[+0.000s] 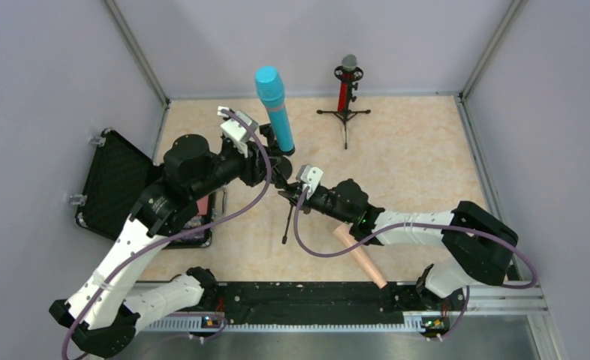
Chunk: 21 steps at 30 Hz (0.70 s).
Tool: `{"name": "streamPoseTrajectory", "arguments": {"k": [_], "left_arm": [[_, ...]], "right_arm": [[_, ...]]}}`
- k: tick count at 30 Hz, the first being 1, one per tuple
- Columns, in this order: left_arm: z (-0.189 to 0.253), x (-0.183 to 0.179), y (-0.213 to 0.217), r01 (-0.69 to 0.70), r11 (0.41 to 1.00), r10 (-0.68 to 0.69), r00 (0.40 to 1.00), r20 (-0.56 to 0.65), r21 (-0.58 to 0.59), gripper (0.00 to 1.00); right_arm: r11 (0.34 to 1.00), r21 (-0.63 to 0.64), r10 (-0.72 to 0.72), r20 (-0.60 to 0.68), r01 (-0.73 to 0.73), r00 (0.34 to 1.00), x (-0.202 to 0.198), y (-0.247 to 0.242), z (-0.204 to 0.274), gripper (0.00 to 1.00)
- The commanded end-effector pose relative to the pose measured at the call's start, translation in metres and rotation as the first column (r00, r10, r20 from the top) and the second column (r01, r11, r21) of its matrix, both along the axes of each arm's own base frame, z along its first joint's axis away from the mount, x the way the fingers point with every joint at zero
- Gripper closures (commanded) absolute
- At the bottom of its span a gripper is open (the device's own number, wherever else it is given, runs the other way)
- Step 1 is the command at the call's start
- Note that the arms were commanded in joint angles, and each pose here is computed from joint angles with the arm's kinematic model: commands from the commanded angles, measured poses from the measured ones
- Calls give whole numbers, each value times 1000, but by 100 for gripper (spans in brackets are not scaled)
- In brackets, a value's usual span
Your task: Attach the microphones to the stand
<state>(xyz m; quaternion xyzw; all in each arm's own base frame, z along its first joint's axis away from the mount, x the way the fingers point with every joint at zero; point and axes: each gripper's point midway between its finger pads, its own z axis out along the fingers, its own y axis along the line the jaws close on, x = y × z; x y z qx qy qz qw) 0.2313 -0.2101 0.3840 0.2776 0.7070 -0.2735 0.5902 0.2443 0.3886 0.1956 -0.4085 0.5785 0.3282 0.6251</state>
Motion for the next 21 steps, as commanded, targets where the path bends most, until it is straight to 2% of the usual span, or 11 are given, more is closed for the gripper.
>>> {"name": "streamPoseTrajectory", "arguments": {"k": [1, 8, 11, 13, 15, 17, 19, 21], "left_arm": [[173, -39, 37, 46, 949, 104, 889, 446, -313, 100], [142, -27, 18, 75, 961, 40, 914, 404, -265, 100], [126, -21, 10, 85, 965, 19, 920, 391, -249, 100], [117, -18, 5, 94, 967, 2, 926, 377, -237, 100], [109, -16, 1, 100, 967, -10, 934, 358, -233, 100], [103, -13, -2, 103, 965, -17, 941, 338, -241, 100], [92, -11, -9, 122, 961, -36, 946, 323, -250, 100], [86, -11, -15, 145, 954, -57, 946, 319, -261, 100]], "right_arm": [[929, -349, -203, -197, 125, 959, 5, -50, -118, 100], [953, -278, -186, -210, 124, 960, 4, -44, -89, 99], [970, -222, -151, -208, 104, 966, 0, -40, -65, 78], [975, -196, -143, -204, 102, 969, -1, -40, -53, 67], [980, -172, -133, -199, 99, 971, -3, -39, -42, 43], [985, -140, -123, -201, 96, 972, -5, -40, -31, 26], [990, -104, -118, -199, 98, 973, -7, -43, -19, 16], [996, -44, -89, -217, 82, 972, -13, -45, -4, 11]]}}
